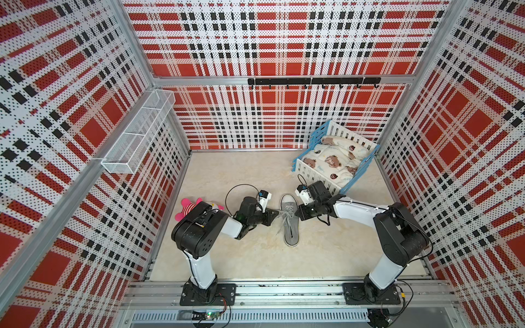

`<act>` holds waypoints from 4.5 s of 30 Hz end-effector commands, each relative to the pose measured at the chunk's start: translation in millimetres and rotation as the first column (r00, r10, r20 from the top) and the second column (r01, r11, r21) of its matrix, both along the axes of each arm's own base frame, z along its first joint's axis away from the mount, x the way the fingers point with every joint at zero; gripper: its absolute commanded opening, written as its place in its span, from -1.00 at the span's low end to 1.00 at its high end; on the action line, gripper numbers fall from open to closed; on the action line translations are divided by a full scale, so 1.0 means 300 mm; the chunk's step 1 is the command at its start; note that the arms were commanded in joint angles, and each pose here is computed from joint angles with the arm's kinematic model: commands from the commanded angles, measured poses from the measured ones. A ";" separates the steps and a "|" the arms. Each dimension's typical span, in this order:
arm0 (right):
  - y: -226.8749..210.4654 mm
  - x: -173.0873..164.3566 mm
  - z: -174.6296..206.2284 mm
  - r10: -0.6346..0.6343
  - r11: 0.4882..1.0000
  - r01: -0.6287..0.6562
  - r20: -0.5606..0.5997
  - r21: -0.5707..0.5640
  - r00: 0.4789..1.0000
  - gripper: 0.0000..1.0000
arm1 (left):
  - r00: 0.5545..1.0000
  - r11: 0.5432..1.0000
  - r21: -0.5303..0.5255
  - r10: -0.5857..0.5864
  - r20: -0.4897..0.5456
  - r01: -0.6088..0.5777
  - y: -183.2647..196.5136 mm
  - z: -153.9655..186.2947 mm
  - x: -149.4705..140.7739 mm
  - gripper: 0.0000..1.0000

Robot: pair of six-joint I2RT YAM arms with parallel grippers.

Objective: Tie the shoes
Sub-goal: Tie the shoelace on the shoe.

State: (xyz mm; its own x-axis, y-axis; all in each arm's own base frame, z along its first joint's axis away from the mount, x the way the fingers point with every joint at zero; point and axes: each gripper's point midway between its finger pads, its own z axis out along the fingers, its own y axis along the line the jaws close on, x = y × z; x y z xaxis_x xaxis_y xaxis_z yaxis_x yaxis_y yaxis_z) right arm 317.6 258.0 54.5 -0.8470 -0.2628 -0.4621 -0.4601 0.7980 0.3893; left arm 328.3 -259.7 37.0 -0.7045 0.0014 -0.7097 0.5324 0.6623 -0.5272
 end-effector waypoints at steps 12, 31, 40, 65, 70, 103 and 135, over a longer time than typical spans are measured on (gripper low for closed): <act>-0.110 0.041 0.035 -0.162 0.951 0.206 0.194 -0.231 0.967 -1.00 | 0.992 0.993 -0.071 0.091 -0.090 -0.097 0.056 0.041 -0.017 -1.00; -0.184 0.039 -0.027 -0.192 0.896 0.258 0.208 -0.362 0.959 -1.00 | 0.971 0.986 0.007 0.166 -0.172 -0.167 0.139 -0.025 -0.054 -1.00; -0.236 0.050 -0.055 -0.220 0.875 0.284 0.200 -0.392 0.955 -1.00 | 0.961 0.980 0.023 0.198 -0.196 -0.197 0.188 -0.047 -0.072 -1.00; -0.245 0.072 -0.082 -0.222 0.911 0.256 0.138 -0.325 0.965 -1.00 | 0.963 0.985 0.031 0.172 -0.207 -0.169 0.178 -0.068 -0.093 -1.00; -0.218 0.069 -0.057 -0.186 0.933 0.216 0.129 -0.289 0.974 -1.00 | 0.967 0.988 0.018 0.155 -0.202 -0.155 0.160 -0.051 -0.098 -0.95; 0.006 0.009 0.217 0.038 0.989 -0.057 0.139 0.139 0.990 -0.41 | 0.990 0.989 -0.028 0.143 0.017 -0.143 0.133 0.179 -0.121 -0.02; 0.110 -0.049 0.116 0.137 0.982 -0.145 0.070 0.122 0.988 -0.59 | 0.993 0.988 -0.099 -0.121 0.015 0.121 -0.094 0.188 -0.109 -0.41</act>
